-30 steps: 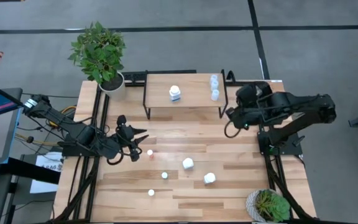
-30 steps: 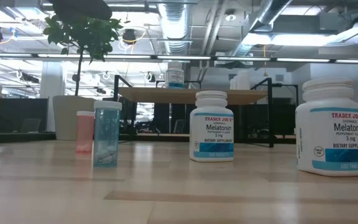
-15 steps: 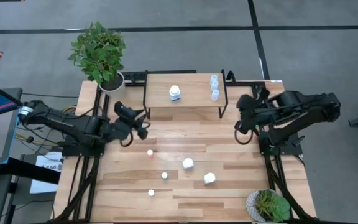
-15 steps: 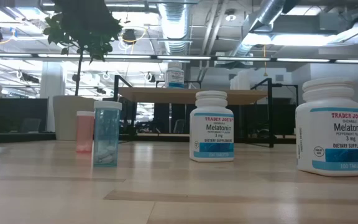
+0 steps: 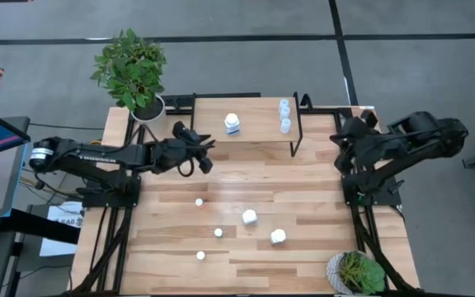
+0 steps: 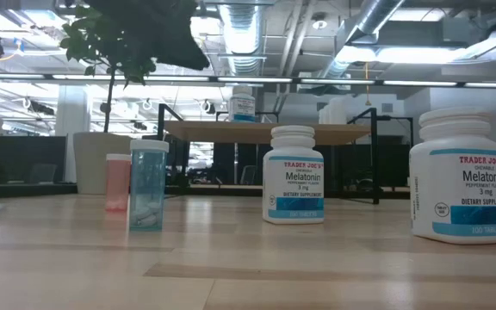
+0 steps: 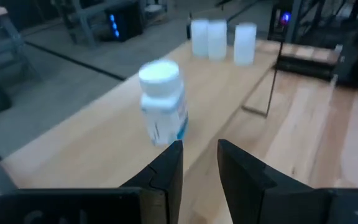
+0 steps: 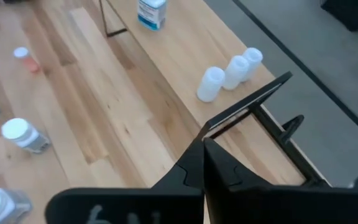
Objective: Pick and place medicine bottles onto shelf by color
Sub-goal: Put the top white medicine bottle on the shelf
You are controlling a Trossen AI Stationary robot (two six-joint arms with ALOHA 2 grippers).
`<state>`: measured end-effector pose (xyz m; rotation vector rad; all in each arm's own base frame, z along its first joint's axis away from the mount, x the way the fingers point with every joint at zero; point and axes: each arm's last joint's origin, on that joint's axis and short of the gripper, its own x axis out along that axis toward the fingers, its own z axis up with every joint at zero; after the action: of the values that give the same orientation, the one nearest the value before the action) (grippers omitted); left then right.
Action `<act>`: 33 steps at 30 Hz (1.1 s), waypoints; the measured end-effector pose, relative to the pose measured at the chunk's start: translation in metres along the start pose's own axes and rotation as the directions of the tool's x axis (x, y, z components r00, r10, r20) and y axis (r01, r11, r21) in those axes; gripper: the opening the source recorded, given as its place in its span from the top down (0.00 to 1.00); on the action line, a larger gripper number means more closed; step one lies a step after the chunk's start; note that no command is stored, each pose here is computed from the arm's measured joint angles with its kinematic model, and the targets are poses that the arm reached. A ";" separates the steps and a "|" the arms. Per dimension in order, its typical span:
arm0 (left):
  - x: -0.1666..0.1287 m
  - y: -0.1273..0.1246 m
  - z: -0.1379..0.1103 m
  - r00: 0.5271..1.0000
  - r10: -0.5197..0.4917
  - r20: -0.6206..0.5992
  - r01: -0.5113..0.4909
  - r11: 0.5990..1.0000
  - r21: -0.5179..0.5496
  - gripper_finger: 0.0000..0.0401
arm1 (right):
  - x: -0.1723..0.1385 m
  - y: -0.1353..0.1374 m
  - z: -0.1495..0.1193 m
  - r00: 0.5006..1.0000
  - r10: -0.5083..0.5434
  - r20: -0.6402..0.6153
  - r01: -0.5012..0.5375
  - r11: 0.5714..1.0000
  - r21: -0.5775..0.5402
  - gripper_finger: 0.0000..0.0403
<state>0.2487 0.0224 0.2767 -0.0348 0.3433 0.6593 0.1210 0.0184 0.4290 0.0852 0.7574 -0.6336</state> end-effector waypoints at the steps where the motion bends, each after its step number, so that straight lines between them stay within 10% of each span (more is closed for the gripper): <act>1: 0.001 0.002 0.001 1.000 -0.001 0.006 0.001 1.000 -0.005 0.78 | -0.002 -0.002 -0.001 1.000 0.009 0.007 -0.009 1.000 0.002 0.96; 33: 0.031 0.017 -0.007 0.986 0.164 -0.030 -0.166 0.984 -0.058 0.78 | 0.000 -0.027 -0.038 0.995 -0.048 0.090 0.043 0.998 0.056 0.95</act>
<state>0.2592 0.0534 0.2614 -0.0724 0.3533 0.8342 0.0817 0.0078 0.4053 0.0884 0.6557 -0.6969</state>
